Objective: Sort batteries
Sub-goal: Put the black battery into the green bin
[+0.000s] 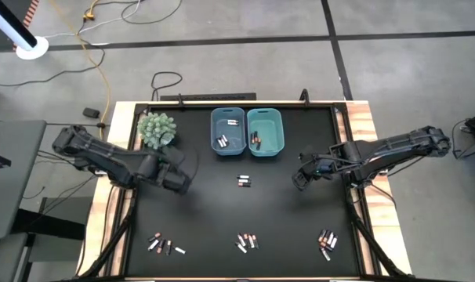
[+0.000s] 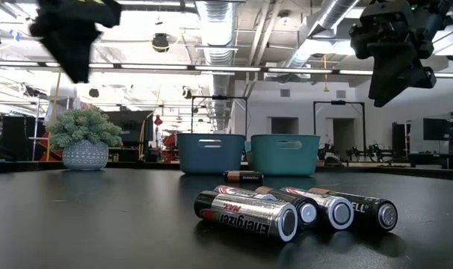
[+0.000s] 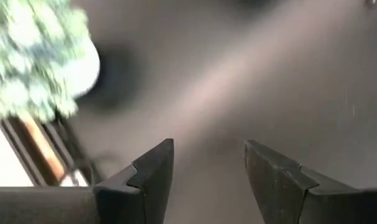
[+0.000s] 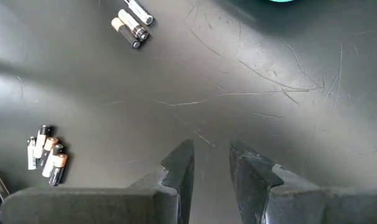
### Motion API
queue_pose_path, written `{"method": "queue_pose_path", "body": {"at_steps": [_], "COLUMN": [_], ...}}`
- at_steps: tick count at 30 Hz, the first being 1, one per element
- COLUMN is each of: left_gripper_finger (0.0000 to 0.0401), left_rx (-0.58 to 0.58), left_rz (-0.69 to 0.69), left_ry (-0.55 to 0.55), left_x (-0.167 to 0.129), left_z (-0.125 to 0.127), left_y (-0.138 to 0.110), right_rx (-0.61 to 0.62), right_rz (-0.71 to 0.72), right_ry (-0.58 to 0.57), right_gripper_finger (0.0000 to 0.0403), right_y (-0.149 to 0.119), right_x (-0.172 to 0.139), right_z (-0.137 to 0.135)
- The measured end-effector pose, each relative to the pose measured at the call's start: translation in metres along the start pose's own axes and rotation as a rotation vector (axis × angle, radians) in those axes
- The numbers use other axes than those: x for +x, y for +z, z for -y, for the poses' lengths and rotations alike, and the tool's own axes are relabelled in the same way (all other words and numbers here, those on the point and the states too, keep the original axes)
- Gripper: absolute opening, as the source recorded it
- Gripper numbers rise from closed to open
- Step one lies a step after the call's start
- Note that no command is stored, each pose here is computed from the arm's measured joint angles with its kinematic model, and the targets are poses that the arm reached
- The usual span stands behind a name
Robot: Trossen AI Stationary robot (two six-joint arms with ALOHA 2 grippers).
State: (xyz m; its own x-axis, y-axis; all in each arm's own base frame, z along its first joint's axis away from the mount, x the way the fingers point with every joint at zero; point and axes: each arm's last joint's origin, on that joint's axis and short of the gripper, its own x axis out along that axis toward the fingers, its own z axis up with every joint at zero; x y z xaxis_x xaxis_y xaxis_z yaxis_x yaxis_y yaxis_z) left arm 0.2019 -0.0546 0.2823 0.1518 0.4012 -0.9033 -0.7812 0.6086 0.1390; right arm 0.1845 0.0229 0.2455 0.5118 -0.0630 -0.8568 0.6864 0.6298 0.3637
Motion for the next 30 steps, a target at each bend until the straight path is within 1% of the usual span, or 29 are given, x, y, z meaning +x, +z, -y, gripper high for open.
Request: {"method": "queue_pose_path", "body": {"at_steps": [4, 8, 13, 16, 19, 21, 23, 25, 28, 30], "left_gripper_finger": [0.0188, 0.0188, 0.0188, 0.0188, 0.0188, 0.0188, 0.0188, 0.0188, 0.0188, 0.0188], "left_rx": [0.017, 0.016, 0.043, 0.039, 0.020, 0.024, 0.052, 0.091, 0.159, 0.208], "left_rz": [-0.092, -0.140, -0.247, -0.317, -0.406, -0.435, -0.450, -0.471, -0.489, -0.513], "left_ry": [-0.053, -0.104, -0.142, -0.142, -0.116, -0.095, -0.086, -0.100, -0.120, -0.113], "left_x": [-0.006, -0.016, -0.028, -0.031, -0.030, -0.027, -0.022, -0.016, -0.005, 0.004], "left_z": [0.008, 0.014, 0.015, 0.015, 0.016, 0.020, 0.027, 0.037, 0.055, 0.064], "left_y": [-0.030, -0.060, -0.087, -0.096, -0.100, -0.102, -0.103, -0.105, -0.108, -0.111], "right_rx": [-0.012, -0.019, -0.028, -0.040, -0.047, -0.047, -0.052, -0.052, -0.050, -0.049], "right_rz": [0.000, 0.000, 0.000, 0.000, 0.001, 0.002, 0.003, 0.004, 0.010, 0.014], "right_ry": [0.000, 0.000, 0.000, 0.000, 0.002, 0.002, 0.003, 0.006, 0.015, 0.021], "right_gripper_finger": [0.0118, 0.0118, 0.0118, 0.0118, 0.0118, 0.0118, 0.0118, 0.0118, 0.0118, 0.0118], "right_y": [0.000, 0.000, 0.000, 0.000, 0.000, 0.000, 0.000, 0.000, 0.001, 0.001], "right_x": [0.000, 0.000, 0.000, 0.000, 0.000, 0.000, 0.000, 0.000, 0.000, 0.000], "right_z": [0.000, 0.000, 0.000, 0.000, 0.000, 0.000, 0.000, -0.001, -0.001, -0.002]}}
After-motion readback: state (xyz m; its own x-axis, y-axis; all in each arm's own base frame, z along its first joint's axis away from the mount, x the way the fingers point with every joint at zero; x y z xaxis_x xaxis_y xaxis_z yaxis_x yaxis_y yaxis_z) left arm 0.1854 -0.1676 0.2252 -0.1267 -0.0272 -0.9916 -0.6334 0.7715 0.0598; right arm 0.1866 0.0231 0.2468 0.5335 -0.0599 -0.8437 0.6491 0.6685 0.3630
